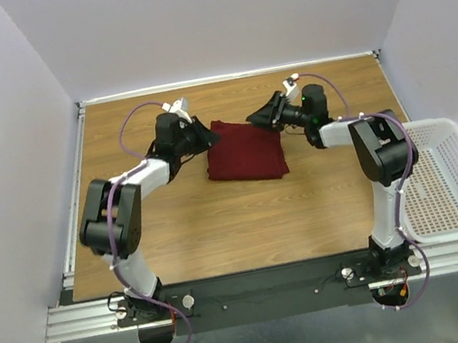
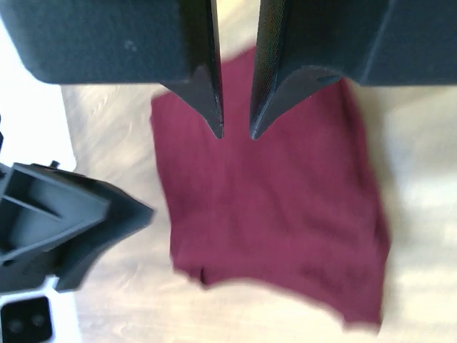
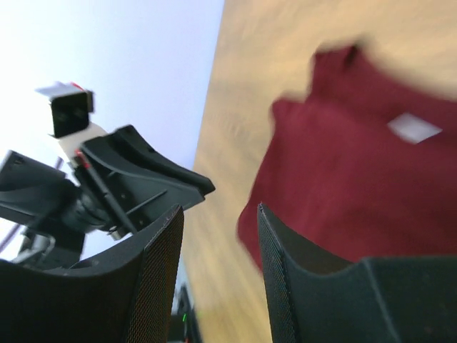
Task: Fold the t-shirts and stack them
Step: Fold the tshirt
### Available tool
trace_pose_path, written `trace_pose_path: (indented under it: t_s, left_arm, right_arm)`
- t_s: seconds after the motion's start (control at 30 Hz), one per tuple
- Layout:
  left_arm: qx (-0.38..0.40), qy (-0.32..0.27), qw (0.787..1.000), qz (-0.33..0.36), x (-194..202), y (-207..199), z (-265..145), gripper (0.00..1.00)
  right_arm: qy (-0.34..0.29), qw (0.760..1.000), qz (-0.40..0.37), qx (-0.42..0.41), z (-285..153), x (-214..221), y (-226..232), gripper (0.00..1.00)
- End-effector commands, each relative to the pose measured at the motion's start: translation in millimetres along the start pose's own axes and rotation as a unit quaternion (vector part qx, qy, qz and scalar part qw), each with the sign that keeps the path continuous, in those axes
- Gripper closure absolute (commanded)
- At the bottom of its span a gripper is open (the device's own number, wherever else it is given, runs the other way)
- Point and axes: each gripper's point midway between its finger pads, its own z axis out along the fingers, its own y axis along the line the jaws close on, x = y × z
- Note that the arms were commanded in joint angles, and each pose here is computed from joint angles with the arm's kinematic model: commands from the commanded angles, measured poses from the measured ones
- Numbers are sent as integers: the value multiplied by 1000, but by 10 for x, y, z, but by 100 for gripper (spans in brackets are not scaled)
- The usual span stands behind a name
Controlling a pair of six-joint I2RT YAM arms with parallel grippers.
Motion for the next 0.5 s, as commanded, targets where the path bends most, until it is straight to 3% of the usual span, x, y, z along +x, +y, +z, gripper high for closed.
trace_pose_path:
  t_s: [0.0,0.27,0.47]
  left_arm:
    - [31,-7,999,-11,-167,-26,373,72]
    - [-14,31,999,-36,-60,548,1093,75]
    - [-17,26,996,-88,-98,872,1067,76]
  right_arm:
    - [-36,999,0,30,-78,-315,-322,47]
    - [-64,993,43,95,-185,-444,-1207,47]
    - [-82,987,59,126,-368,-494,-1589,47]
